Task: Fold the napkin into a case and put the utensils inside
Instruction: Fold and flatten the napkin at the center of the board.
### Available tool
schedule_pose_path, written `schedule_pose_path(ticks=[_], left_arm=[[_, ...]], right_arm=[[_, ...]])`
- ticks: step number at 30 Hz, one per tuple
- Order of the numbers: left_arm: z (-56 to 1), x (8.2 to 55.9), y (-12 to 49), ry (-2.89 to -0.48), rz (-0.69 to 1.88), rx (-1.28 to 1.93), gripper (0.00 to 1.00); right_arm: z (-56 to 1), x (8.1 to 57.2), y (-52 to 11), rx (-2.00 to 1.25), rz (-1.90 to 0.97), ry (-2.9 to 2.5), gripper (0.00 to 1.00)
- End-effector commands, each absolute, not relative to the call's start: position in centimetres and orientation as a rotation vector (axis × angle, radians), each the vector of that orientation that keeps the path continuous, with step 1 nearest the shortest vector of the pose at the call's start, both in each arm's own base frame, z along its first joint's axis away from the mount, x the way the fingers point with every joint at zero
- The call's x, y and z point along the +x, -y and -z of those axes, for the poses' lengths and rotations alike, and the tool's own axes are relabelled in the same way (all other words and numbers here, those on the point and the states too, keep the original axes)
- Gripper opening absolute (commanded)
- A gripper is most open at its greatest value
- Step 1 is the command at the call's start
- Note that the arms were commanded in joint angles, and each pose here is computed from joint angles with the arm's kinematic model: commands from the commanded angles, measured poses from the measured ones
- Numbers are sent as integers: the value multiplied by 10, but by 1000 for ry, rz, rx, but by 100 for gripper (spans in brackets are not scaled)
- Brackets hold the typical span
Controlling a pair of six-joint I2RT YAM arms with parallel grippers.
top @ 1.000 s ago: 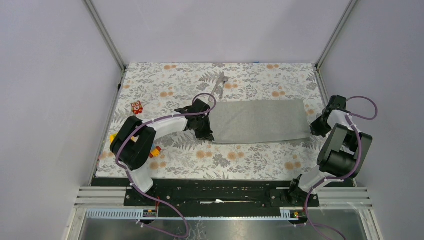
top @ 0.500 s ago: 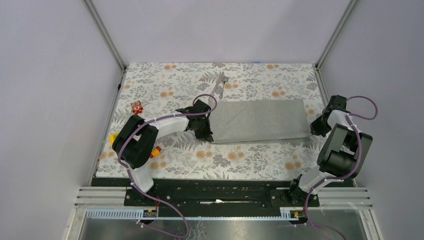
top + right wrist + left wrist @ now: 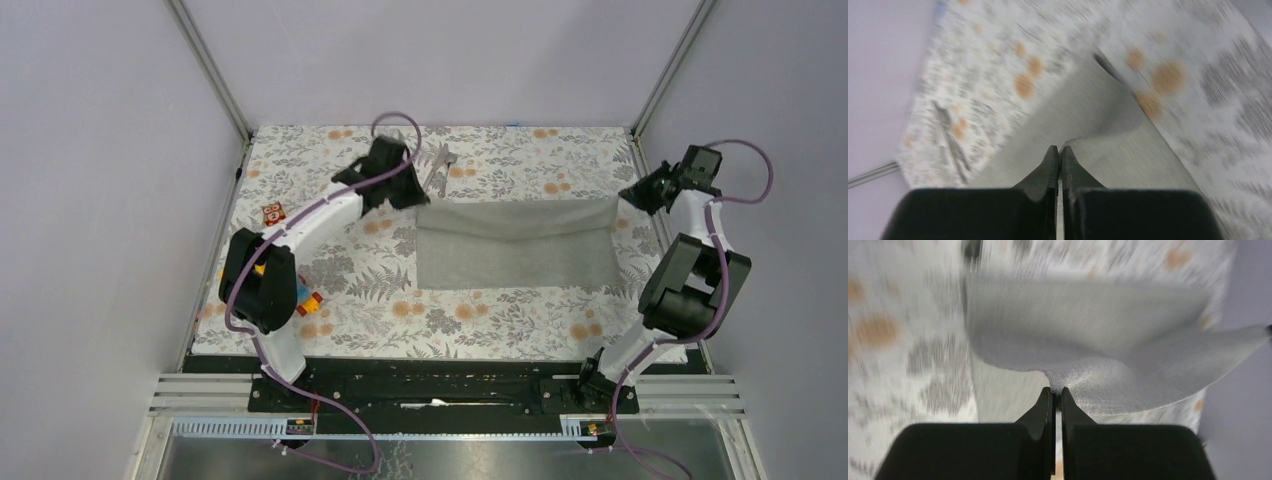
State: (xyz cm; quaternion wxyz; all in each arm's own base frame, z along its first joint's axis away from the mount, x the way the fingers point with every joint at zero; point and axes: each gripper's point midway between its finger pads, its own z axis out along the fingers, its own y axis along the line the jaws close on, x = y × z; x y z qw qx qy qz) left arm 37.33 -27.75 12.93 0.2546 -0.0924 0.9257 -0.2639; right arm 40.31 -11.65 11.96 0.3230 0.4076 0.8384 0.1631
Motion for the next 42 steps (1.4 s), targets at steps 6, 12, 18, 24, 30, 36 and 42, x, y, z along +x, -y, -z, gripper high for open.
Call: schedule_pose_path(ticks=[6, 12, 18, 24, 30, 36, 42], left_arm=[[-235, 509, 279, -2148, 786, -134, 0], [-221, 501, 290, -2190, 881, -102, 0], [-191, 448, 289, -2292, 1019, -163, 0], [-159, 384, 286, -2422, 1060, -180, 0], [-109, 327, 287, -2570, 1024, -166, 0], [-82, 304, 287, -2623, 1001, -166, 0], [-72, 299, 286, -2647, 978, -151, 0]], right_arm=[[-210, 527, 110, 860, -846, -1942, 0], [-218, 524, 102, 853, -826, -1962, 0], [-190, 476, 97, 904, -697, -2080, 0], [-157, 422, 98, 968, -519, -2178, 0], [-130, 384, 108, 1045, -440, -2213, 0], [-95, 355, 117, 1116, -388, -2272, 0], [-82, 340, 120, 1135, -338, -2294, 0]])
